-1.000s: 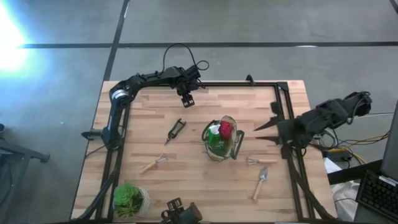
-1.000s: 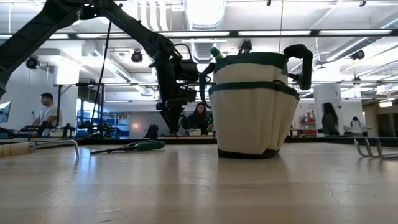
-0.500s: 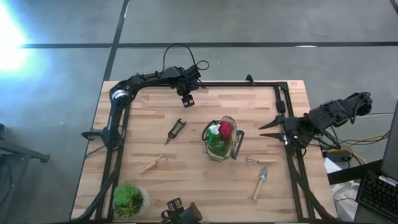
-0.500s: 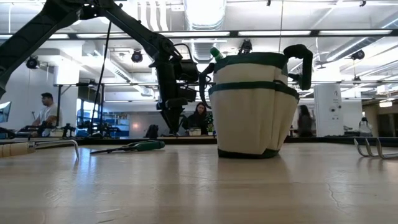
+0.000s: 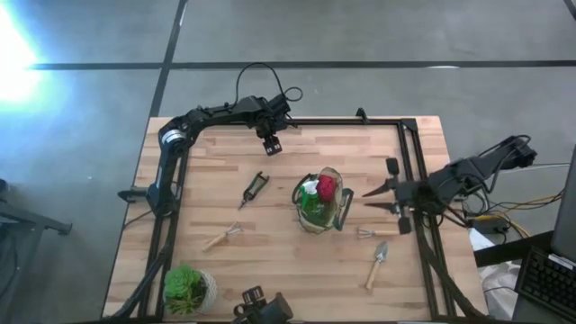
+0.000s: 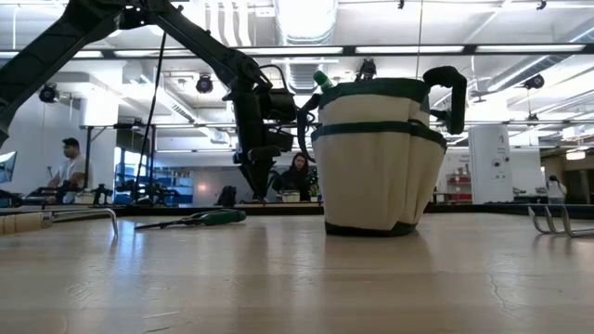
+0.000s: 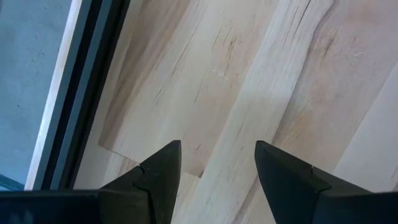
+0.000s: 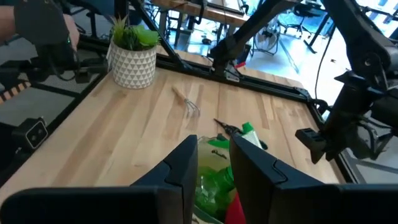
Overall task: Pick & Place Garden tools in Gardening bag
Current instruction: Put the right hand rake into the pocket of the gardening bag
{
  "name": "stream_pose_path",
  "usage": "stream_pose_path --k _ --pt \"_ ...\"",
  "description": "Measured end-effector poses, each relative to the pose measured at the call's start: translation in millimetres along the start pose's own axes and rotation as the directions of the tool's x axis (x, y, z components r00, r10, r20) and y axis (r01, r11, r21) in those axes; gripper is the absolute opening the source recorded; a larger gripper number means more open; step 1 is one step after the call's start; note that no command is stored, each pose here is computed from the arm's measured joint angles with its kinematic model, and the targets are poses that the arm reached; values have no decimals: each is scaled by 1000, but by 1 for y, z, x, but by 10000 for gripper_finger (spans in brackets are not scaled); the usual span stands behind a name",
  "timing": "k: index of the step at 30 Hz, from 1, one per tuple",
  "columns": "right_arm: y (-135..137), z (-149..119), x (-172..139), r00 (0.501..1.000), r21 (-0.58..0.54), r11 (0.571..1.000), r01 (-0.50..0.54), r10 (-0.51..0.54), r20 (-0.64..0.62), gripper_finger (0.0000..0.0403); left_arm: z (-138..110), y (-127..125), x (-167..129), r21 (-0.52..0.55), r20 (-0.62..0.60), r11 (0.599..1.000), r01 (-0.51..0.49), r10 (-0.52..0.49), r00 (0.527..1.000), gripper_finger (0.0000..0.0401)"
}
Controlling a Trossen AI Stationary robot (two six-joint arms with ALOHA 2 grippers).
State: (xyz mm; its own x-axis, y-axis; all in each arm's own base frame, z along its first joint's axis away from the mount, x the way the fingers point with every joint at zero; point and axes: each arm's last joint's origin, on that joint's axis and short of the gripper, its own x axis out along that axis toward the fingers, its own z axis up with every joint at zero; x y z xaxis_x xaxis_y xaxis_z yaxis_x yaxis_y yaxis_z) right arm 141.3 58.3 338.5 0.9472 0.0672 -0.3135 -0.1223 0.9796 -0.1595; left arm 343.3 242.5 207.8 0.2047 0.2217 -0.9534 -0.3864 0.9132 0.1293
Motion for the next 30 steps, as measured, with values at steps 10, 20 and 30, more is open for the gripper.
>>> stream_pose_path --k 10,20,30 --pt "0 -25 -2 1000 44 999 -1 0 18 80 7 -1 -9 -55 88 998 6 -1 996 207" --pt "-6 -32 -19 997 44 999 0 -4 78 69 17 -37 -113 -41 536 997 60 -29 844 207" --pt "-9 -38 -27 994 80 997 -3 -6 106 86 -65 -74 -194 29 840 995 94 -76 538 207"
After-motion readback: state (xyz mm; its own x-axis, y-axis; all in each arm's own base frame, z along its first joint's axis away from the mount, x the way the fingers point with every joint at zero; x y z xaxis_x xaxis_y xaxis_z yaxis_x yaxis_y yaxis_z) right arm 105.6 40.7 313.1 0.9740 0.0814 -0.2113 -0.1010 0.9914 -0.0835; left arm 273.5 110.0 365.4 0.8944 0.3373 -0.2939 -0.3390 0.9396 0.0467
